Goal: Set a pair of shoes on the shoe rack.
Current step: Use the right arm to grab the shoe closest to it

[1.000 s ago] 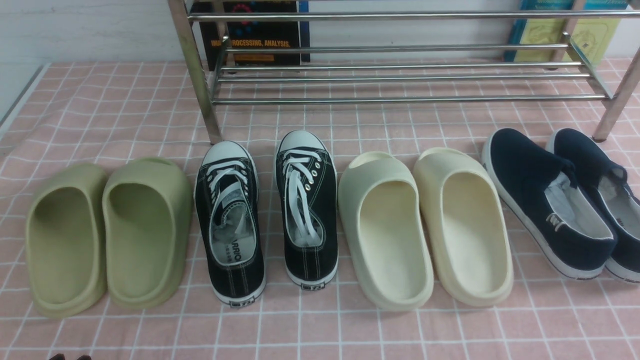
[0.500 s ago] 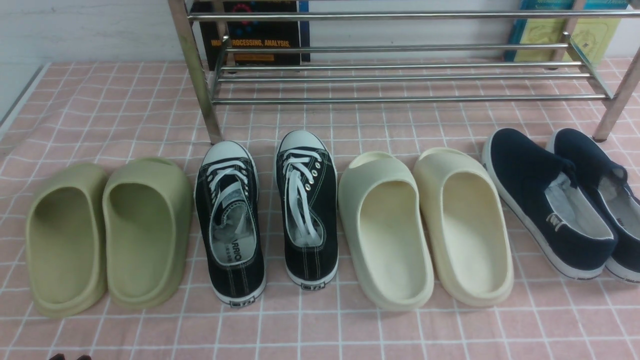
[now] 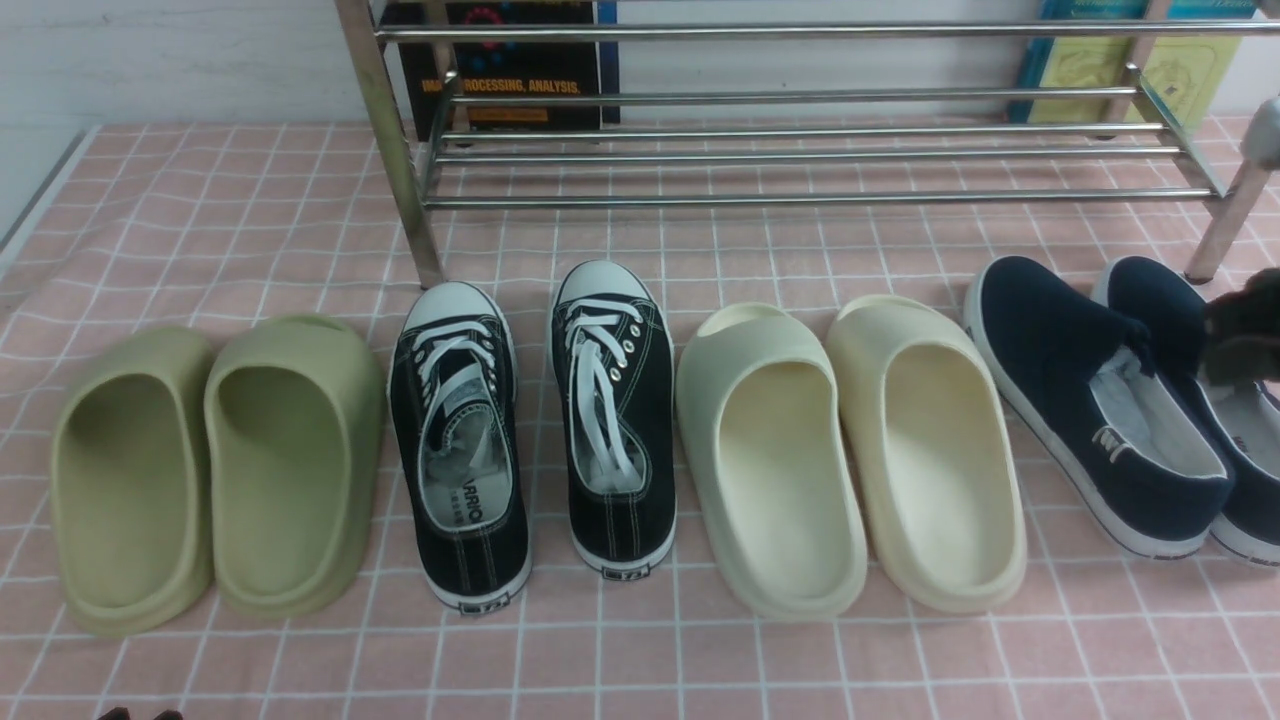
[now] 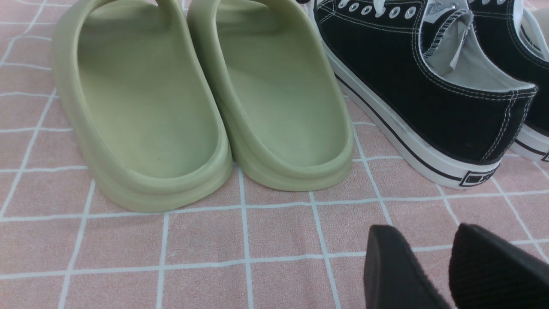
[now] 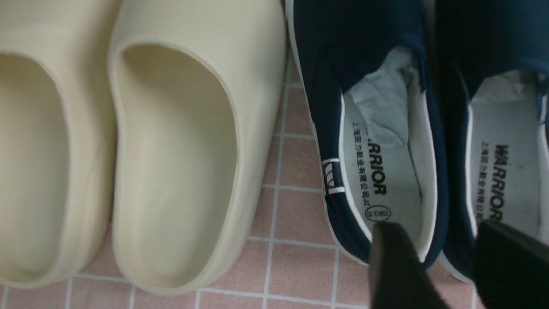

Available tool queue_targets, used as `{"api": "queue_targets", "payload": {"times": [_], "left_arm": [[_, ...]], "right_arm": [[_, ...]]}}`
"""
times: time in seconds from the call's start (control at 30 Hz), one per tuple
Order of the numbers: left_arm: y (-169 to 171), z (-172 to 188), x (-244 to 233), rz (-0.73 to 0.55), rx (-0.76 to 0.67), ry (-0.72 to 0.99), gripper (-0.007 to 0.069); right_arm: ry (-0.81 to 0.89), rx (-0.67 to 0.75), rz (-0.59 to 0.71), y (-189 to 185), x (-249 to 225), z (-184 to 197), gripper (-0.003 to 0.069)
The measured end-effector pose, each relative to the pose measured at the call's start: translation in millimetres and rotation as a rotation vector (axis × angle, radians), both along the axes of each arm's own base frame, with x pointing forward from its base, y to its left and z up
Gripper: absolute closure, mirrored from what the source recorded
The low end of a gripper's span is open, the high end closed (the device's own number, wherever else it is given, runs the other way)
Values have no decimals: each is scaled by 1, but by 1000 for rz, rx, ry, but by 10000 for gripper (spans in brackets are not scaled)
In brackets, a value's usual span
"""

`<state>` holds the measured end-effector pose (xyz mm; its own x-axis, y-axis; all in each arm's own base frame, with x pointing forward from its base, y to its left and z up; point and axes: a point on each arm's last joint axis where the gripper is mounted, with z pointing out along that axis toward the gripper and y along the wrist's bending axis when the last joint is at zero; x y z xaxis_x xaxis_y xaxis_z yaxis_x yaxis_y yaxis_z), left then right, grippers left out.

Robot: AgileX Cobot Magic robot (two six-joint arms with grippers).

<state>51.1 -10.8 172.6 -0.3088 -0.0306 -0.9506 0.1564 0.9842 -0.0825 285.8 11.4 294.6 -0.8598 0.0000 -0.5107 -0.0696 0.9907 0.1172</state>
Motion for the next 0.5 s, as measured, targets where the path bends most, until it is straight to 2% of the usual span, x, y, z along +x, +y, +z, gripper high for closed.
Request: {"api": "queue_targets", "payload": {"times": [0.03, 0.07, 0.13, 0.2, 0.27, 0.4, 0.43, 0.5], "left_arm": [[0, 0, 0, 0, 0, 0, 386], [0, 0, 0, 0, 0, 0, 386], [0, 0, 0, 0, 0, 0, 386], [0, 0, 0, 0, 0, 0, 386], [0, 0, 0, 0, 0, 0, 386], [0, 0, 0, 0, 0, 0, 386], [0, 0, 0, 0, 0, 0, 386], [0, 0, 0, 0, 0, 0, 386]], "right_arm": [[36, -1, 13, 0, 8, -13, 234], [50, 3, 14, 1, 12, -19, 207], [84, 17, 12, 2, 22, -35, 174], [113, 25, 5, 2, 31, -50, 171], [154, 20, 0, 1, 41, -72, 204], [235, 22, -3, 2, 53, -107, 345], [237, 24, -2, 3, 53, -108, 355], [254, 37, 0, 5, 55, -112, 470]]}}
